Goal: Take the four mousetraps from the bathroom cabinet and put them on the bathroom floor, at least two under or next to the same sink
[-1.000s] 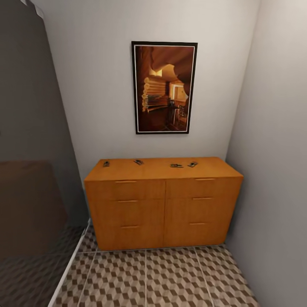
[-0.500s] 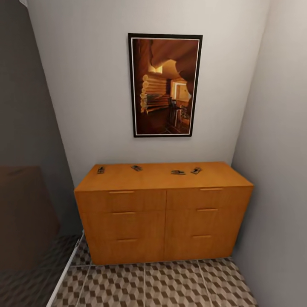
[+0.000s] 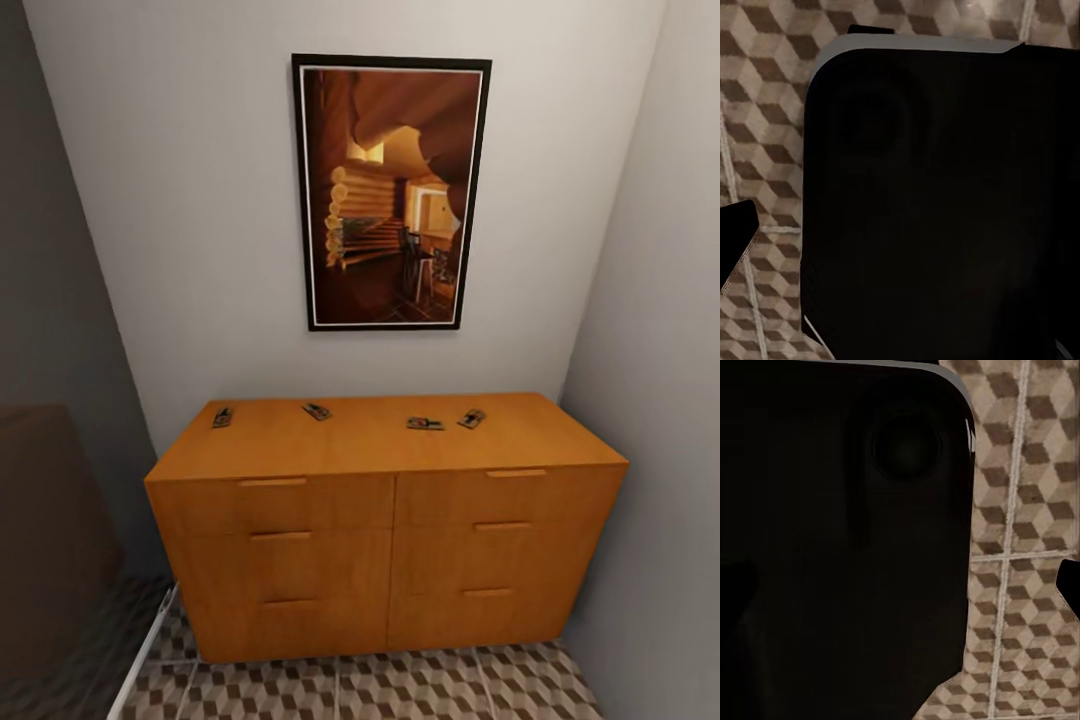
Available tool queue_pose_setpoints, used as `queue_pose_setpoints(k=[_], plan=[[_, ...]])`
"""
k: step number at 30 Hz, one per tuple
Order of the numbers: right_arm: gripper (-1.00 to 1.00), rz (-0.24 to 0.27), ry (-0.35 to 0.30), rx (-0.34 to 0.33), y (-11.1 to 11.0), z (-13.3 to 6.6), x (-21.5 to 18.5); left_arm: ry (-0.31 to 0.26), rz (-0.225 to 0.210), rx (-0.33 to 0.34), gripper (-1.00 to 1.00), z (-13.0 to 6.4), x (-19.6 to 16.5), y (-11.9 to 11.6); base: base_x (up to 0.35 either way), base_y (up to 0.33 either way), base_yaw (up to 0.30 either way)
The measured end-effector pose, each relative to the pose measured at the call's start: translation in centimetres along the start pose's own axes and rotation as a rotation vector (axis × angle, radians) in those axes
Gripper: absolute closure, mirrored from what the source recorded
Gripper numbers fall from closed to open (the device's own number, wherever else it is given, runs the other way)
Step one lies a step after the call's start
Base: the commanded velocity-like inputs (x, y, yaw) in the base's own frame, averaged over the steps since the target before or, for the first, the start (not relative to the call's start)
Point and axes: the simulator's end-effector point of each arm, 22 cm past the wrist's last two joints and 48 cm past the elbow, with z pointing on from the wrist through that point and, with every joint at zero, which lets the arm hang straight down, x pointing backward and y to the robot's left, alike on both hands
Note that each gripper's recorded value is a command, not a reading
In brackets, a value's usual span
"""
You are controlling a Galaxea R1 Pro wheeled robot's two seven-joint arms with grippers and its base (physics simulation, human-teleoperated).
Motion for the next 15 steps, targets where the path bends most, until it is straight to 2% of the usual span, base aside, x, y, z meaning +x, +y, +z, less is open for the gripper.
queue_pose_setpoints(k=[8, 15], plan=[[-1.0, 0.0, 0.0, 0.0, -0.03, 0.0, 0.0, 0.0, 0.0, 0.0, -1.0, 0.0, -0.01, 0.02, 0.295, 0.0, 0.0], [-1.0, -0.001, 0.001, 0.001, -0.1, 0.01, 0.0, -0.002, 0.001, 0.0, -1.0, 0.01, -0.09, 0.04, 0.13, 0.0, 0.0]])
